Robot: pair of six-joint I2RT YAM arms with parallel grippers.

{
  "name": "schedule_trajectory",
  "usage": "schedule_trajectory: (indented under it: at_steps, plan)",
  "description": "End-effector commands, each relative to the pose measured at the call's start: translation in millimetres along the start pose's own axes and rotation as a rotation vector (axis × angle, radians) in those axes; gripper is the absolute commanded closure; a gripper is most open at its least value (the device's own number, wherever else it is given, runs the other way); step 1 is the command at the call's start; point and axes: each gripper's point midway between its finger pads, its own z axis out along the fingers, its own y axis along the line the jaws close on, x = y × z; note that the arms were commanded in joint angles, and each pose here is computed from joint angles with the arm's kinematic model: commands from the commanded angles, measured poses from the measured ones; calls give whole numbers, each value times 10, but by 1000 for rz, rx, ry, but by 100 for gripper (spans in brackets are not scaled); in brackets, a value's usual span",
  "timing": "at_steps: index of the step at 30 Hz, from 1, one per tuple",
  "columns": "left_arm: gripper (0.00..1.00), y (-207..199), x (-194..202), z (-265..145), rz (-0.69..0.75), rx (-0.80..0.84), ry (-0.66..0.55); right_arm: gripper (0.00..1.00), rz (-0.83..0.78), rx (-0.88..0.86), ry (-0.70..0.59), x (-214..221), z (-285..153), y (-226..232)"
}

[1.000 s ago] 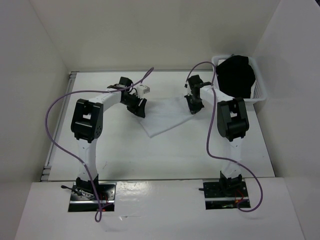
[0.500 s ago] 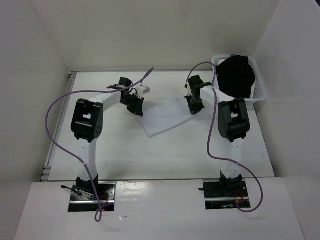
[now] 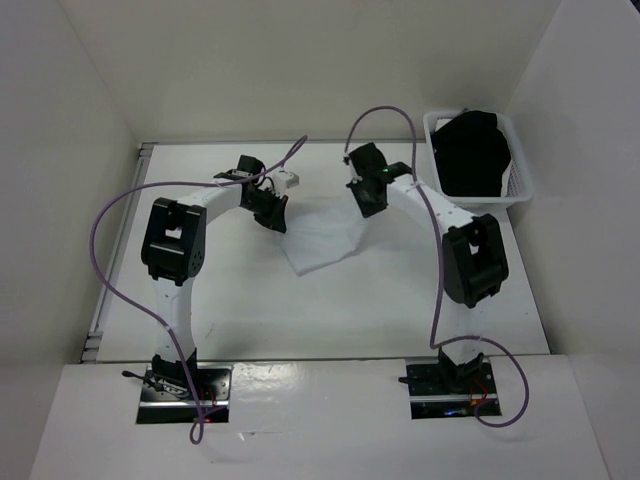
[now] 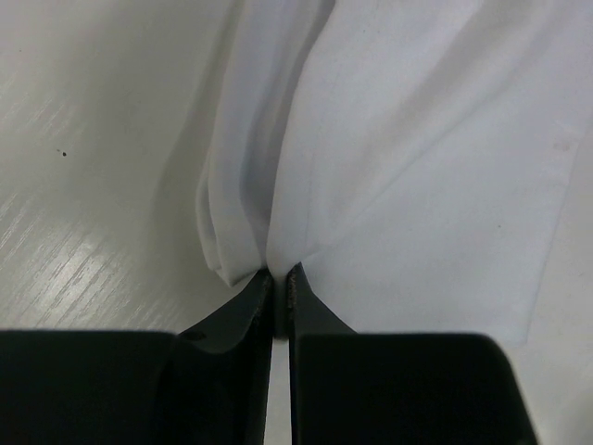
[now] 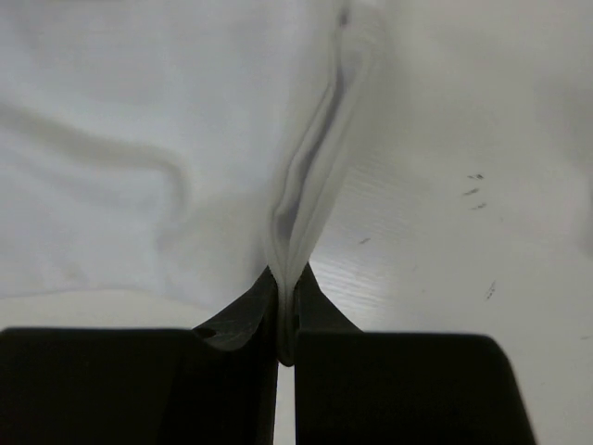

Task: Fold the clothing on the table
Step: Fold the skirt

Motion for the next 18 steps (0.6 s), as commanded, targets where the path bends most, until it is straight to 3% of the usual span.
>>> schedule_trajectory:
  at_steps: [1,7,18]
  plan:
    - [88,64,218,77,-42,-24,65,100,-140,-15,-175,-361,-581,554]
    - [87,54,236,73,-47,-21,72,100,-393,-52,-211,-186,-766,1384]
    - [84,8,242,73,-62,0,72,100,-531,-48,-137,122,-494,1805]
